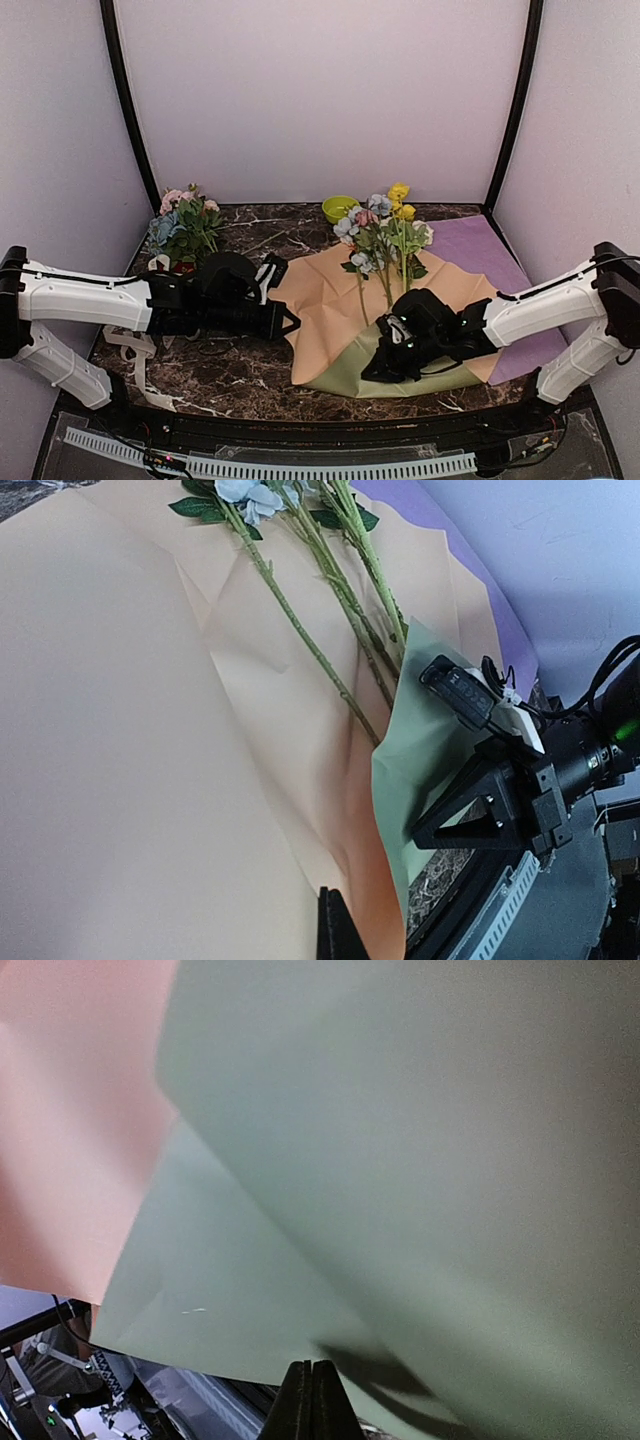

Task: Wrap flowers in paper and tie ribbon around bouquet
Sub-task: Pick up the one-fourth-folded wrapping paper from the center of the board, then fold the 1/4-folded wrapping paper at the center of the board, then press the fold line of the 2/3-folded wrapping paper.

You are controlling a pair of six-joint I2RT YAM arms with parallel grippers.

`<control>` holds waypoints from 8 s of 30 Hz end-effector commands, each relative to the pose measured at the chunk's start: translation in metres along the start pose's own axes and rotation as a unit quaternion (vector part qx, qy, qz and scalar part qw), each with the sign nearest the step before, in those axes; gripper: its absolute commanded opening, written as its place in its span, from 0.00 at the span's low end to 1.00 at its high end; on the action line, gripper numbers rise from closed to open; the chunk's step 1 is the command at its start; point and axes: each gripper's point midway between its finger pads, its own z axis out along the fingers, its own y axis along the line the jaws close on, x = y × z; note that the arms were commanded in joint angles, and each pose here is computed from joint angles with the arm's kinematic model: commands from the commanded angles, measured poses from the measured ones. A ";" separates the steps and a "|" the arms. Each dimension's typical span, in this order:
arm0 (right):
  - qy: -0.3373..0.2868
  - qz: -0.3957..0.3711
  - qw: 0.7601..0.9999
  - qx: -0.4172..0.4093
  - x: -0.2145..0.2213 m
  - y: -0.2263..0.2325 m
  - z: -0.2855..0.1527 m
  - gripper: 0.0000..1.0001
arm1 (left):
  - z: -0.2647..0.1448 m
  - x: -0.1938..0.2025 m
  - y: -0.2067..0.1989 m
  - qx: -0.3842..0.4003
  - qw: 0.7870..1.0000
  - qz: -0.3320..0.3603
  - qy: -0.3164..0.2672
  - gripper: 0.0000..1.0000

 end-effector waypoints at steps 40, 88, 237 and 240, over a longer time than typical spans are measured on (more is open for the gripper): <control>-0.019 0.030 0.998 0.051 -0.010 -0.030 -0.013 0.03 | 0.094 -0.041 -0.094 0.062 0.990 0.127 0.018 0.00; -0.057 0.116 0.988 0.081 -0.009 -0.120 -0.050 0.07 | 0.178 -0.059 -0.155 0.190 0.958 0.216 0.002 0.00; 0.030 0.100 0.975 0.195 0.032 -0.172 -0.080 0.00 | 0.182 -0.069 0.112 -0.136 0.966 0.200 0.088 0.30; 0.031 0.100 0.975 0.194 0.033 -0.173 -0.079 0.00 | 0.169 -0.099 0.125 -0.150 0.973 0.163 0.067 0.36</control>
